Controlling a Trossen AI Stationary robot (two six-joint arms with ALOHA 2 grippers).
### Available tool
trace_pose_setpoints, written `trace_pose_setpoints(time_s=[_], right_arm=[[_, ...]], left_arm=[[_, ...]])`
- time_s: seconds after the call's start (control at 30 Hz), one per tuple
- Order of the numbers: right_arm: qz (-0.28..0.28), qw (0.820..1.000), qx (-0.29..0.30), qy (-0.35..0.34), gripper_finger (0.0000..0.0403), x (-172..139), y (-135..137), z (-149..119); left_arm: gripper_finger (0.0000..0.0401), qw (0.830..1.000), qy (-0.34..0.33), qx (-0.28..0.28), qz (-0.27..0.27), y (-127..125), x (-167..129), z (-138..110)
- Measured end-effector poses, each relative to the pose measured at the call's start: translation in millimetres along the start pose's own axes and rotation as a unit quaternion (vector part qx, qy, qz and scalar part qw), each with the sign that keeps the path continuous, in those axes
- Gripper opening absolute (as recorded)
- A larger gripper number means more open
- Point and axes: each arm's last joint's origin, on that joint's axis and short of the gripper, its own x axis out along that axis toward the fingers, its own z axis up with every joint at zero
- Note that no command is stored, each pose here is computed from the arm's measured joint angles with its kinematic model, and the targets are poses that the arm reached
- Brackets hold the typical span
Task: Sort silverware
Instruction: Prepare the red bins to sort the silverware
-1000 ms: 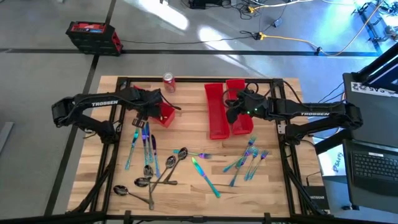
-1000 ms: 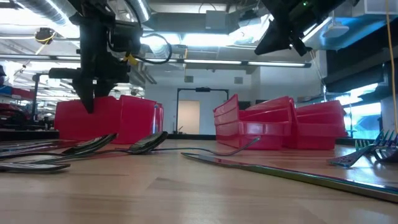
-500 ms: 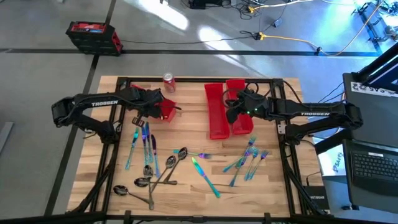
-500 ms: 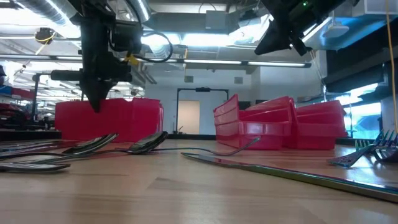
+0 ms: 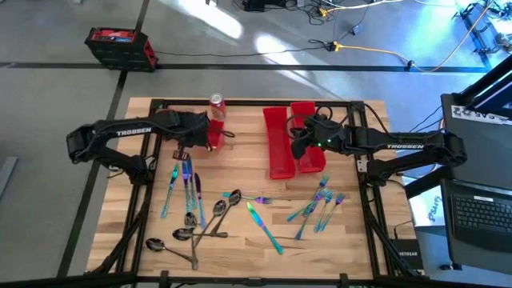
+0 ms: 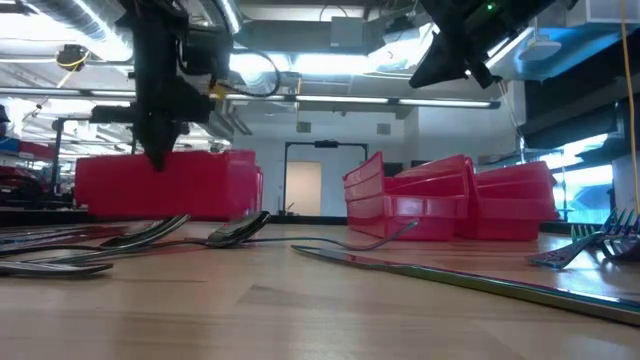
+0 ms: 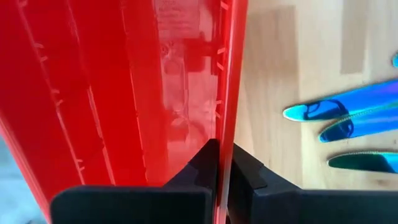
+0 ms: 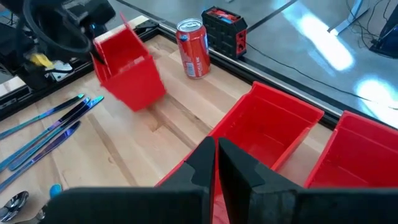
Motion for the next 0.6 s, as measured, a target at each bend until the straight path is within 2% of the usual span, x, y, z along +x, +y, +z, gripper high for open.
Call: trace_pose_setpoints(time_s=[0.17,0.3,0.43,0.6], right_arm=[[0.000,1.000,-0.004,0.000,0.0003,0,0,0],[0.001,1.000,0.002,-0.003,0.0003,-2,0,1],[0.009,1.000,0.006,-0.021,0.0003,-9,2,12],[0.016,0.999,-0.014,-0.039,0.0003,-22,1,24]], left_arm=[[0.0000,0.998,-0.049,-0.041,-0.006,6,-24,11],[0.0000,0.989,-0.096,-0.110,-0.025,11,-44,18],[0.0000,0.966,-0.128,-0.222,-0.030,18,-60,23],[0.0000,0.925,-0.168,-0.327,-0.099,22,-75,27]])
